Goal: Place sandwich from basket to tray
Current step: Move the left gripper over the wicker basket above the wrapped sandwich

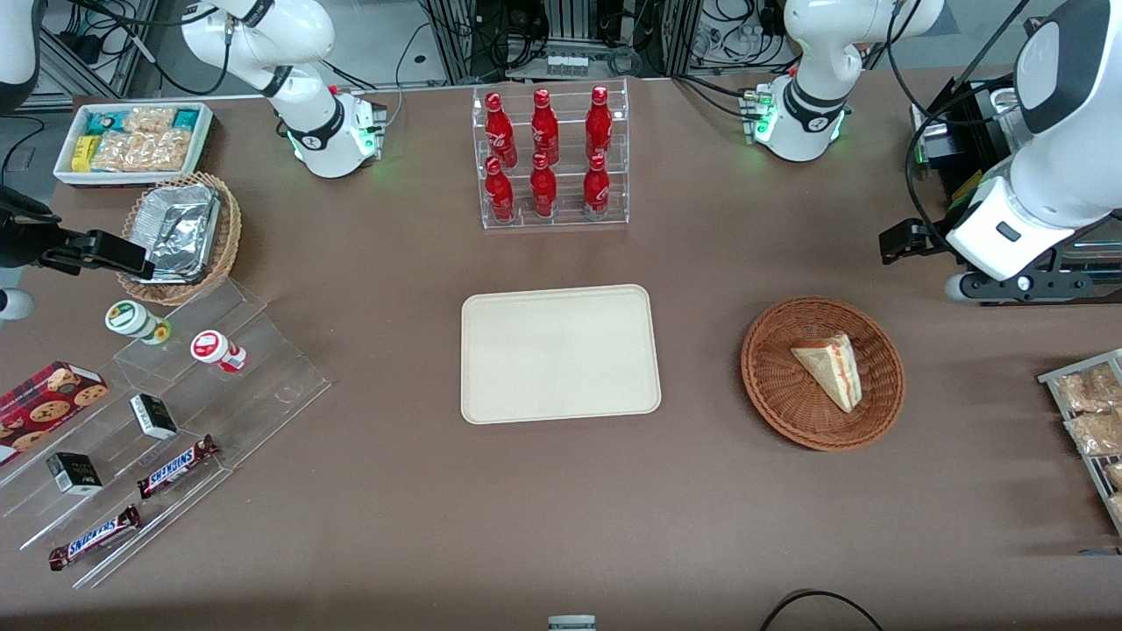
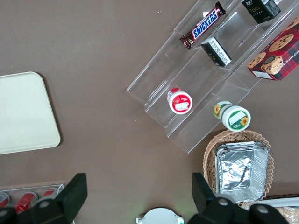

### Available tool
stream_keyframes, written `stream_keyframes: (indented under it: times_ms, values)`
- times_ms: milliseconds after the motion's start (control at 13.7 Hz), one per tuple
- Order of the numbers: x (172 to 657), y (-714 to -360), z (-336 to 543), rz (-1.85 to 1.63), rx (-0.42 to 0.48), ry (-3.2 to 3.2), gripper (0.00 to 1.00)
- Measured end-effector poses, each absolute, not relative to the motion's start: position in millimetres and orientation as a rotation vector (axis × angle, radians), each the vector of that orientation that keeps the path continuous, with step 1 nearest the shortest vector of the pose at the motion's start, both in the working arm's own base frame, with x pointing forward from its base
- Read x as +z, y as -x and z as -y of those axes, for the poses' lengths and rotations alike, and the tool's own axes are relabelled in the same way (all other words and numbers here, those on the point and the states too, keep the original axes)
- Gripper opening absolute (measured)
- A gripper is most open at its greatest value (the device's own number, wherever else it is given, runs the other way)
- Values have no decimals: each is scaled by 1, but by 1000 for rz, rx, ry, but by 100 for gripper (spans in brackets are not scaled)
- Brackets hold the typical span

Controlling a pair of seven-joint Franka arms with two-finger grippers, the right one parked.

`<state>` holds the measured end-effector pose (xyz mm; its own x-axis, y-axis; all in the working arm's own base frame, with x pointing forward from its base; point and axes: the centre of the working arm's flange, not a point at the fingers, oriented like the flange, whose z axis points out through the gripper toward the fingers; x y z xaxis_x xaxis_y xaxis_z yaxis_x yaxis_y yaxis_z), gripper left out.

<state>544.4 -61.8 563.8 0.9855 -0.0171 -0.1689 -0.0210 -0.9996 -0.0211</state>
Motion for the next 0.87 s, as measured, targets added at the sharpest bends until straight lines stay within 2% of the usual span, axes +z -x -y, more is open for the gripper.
stream_keyframes:
  times_ms: [364,583,874]
  values:
    - [552,-546,58,-26,285,3106,100]
    - [512,-552,58,-30,273,3110,100]
    - [437,-555,59,-32,179,3125,100]
